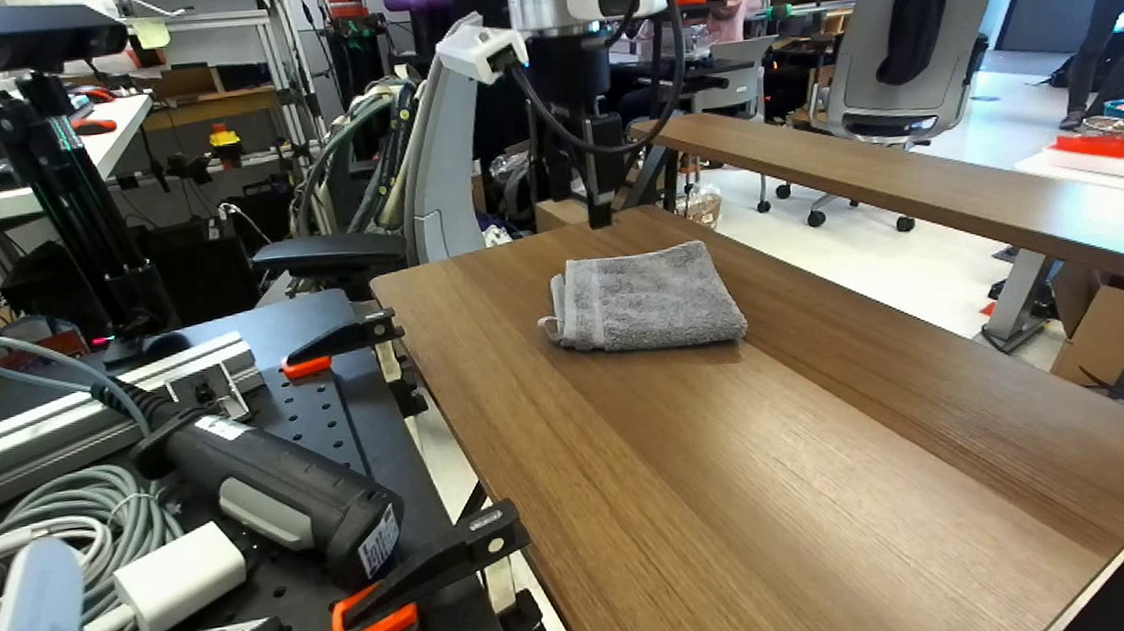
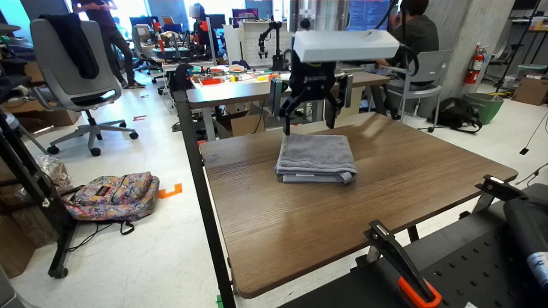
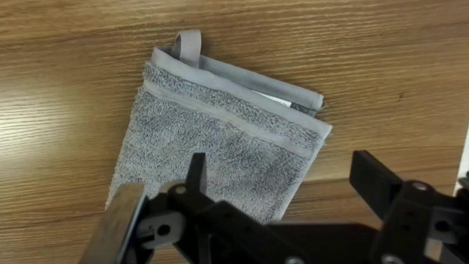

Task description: Move the towel to the right

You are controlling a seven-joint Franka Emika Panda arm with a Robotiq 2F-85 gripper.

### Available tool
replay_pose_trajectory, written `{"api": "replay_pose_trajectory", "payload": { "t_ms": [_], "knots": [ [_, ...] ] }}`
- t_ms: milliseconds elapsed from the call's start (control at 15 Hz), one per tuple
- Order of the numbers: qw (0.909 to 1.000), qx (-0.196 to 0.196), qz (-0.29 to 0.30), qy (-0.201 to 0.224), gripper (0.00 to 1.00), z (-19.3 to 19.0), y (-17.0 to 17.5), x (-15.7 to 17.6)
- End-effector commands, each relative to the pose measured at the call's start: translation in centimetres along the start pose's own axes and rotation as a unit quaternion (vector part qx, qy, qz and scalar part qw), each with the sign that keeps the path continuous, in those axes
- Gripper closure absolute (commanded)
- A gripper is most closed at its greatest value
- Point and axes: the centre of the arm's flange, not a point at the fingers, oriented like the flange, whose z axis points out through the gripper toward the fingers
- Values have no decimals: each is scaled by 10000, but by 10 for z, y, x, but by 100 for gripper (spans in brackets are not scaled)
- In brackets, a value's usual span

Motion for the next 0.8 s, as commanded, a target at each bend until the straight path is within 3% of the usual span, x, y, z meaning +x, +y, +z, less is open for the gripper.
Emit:
{"api": "replay_pose_trajectory", "payload": {
  "t_ms": [0, 733],
  "knots": [
    [9996, -52, 276, 61, 0, 30, -7, 31],
    [9972, -177, 706, -161, 0, 88, 29, 49]
  ]
}}
